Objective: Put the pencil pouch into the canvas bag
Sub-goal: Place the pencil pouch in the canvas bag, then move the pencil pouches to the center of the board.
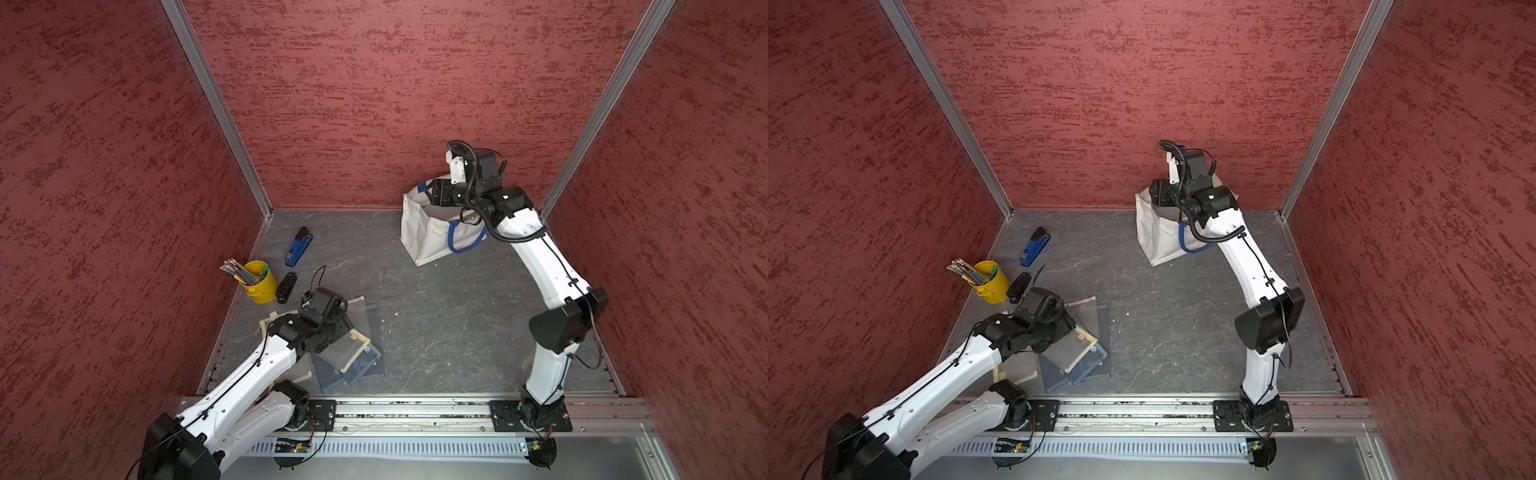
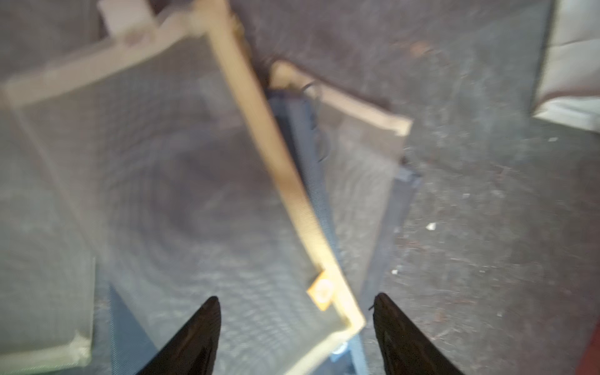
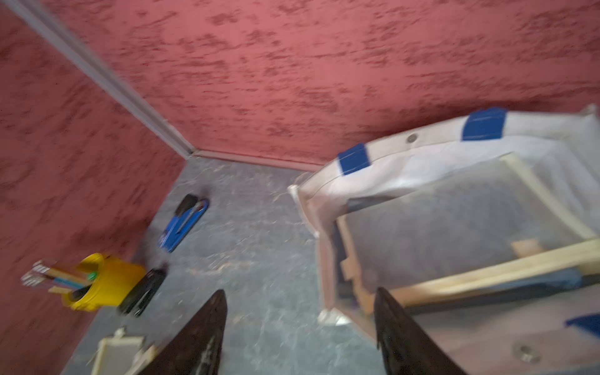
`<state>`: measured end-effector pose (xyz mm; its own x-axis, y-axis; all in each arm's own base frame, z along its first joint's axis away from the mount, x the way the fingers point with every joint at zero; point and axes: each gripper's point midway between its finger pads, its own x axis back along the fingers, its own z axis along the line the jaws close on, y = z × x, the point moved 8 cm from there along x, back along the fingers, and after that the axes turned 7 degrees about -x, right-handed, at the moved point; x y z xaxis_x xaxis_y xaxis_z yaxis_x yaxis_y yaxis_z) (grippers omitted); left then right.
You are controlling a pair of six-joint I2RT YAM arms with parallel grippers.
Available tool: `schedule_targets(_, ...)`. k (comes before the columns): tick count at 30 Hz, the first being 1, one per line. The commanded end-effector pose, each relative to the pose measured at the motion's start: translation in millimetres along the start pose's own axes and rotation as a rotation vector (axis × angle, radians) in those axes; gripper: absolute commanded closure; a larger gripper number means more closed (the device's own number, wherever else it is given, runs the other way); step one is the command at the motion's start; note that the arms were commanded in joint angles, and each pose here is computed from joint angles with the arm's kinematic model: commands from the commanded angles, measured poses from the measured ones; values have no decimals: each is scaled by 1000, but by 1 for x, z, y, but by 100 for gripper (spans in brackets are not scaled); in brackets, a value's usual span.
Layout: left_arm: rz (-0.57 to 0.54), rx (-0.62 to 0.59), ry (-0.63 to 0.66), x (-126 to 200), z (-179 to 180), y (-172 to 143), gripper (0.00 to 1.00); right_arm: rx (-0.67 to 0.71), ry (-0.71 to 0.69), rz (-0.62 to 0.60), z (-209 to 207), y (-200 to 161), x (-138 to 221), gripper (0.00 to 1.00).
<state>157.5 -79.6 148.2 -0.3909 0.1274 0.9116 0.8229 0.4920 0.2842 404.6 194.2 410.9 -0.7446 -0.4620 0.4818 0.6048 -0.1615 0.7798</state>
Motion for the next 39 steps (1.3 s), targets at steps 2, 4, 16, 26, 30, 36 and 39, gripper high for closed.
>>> schedule_targets(2, -1, 78, -8, -19, 2, -14, 22, 29, 91, 117, 1, -48, 26, 24)
schedule_targets(4, 23, 74, -44, -36, -4, -21, 22, 11, 180, 159, 4, -70, 40, 21)
schedule_targets(16, 62, -101, -94, -85, -114, -57, 22, -141, 286, 469, -31, -203, 40, 18)
schedule_targets(26, 112, -378, -420, -62, -185, -71, 23, -217, 255, 509, -47, -232, 18, 18)
schedule_targets(30, 139, -321, -415, -43, -150, -63, 24, -193, 252, 535, -47, -234, 1, 19)
schedule_targets(36, 128, -133, -430, -29, -79, -36, 28, -157, 295, 593, -28, -231, -52, 21)
schedule_targets(39, 101, -39, -470, -29, -56, -22, 28, -131, 288, 655, -19, -241, -82, 23)
